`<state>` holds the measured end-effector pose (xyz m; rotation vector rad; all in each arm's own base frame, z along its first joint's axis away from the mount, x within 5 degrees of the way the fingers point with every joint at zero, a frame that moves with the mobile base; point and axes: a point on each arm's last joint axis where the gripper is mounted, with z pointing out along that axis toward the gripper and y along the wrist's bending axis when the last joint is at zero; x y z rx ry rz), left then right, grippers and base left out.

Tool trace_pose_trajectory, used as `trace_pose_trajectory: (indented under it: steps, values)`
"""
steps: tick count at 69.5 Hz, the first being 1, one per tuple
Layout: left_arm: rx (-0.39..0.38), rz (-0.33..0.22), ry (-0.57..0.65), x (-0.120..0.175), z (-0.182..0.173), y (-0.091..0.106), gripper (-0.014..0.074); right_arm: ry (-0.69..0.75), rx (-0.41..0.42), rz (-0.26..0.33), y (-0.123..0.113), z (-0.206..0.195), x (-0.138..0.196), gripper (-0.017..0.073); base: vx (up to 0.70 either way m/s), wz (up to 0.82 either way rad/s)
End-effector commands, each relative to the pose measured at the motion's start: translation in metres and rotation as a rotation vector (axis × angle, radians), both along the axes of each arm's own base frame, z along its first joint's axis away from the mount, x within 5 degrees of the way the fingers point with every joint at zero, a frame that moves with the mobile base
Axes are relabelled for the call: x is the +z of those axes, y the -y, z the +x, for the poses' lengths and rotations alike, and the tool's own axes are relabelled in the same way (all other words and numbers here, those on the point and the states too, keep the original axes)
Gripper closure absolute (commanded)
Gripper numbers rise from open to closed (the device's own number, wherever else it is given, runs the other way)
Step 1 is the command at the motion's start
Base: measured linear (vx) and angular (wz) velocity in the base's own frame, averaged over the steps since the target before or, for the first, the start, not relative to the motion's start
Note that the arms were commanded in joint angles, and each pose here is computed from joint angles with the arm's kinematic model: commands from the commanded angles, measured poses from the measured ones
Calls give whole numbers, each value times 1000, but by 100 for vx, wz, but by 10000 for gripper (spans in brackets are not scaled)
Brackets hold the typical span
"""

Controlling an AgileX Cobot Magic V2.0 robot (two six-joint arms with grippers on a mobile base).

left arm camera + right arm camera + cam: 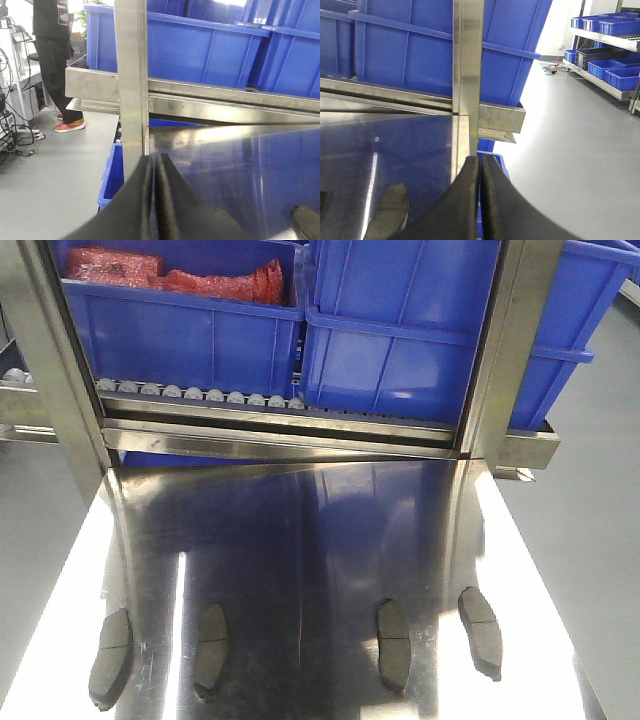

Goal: Move and align brake pads A on conveyor

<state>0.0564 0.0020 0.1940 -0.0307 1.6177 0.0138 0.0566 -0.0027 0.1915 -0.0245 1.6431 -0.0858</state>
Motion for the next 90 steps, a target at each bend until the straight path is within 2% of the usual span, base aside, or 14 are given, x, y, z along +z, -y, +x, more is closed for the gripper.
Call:
trace_pose_trajectory:
  steps: [1, 18, 28, 38, 47, 55, 63, 74, 83, 90]
  values:
    - [-5, -6, 69, 2, 0, 1, 600, 74, 4, -10, 0, 0, 3, 571, 0, 0]
    - [-5, -6, 70, 2, 0, 1, 600, 74, 4, -10, 0, 0, 3, 571, 0, 0]
    - [-10, -7, 111, 6, 0, 1, 600, 74, 4, -10, 0, 0, 3, 571, 0, 0]
    - [-22, -5, 225, 16, -2, 2, 600, 74, 4, -10, 0, 0, 3, 571, 0, 0]
    - [-41, 0, 405, 32, -6, 4, 600, 74, 4, -10, 0, 0, 3, 571, 0, 0]
    - [-61, 6, 631, 60, -17, 6, 600, 74, 4, -10, 0, 0, 3, 571, 0, 0]
    - [-57, 10, 690, 90, -27, 5, 600, 74, 4, -10, 0, 0, 3, 571, 0, 0]
    - [-32, 8, 616, 137, -36, 3, 600, 74, 4, -10, 0, 0, 3, 571, 0, 0]
    - [-11, 1, 465, 175, -25, 1, 584, 74, 4, -10, 0, 0, 3, 571, 0, 0]
    - [3, -4, 345, 202, -10, 0, 535, 74, 4, -10, 0, 0, 3, 571, 0, 0]
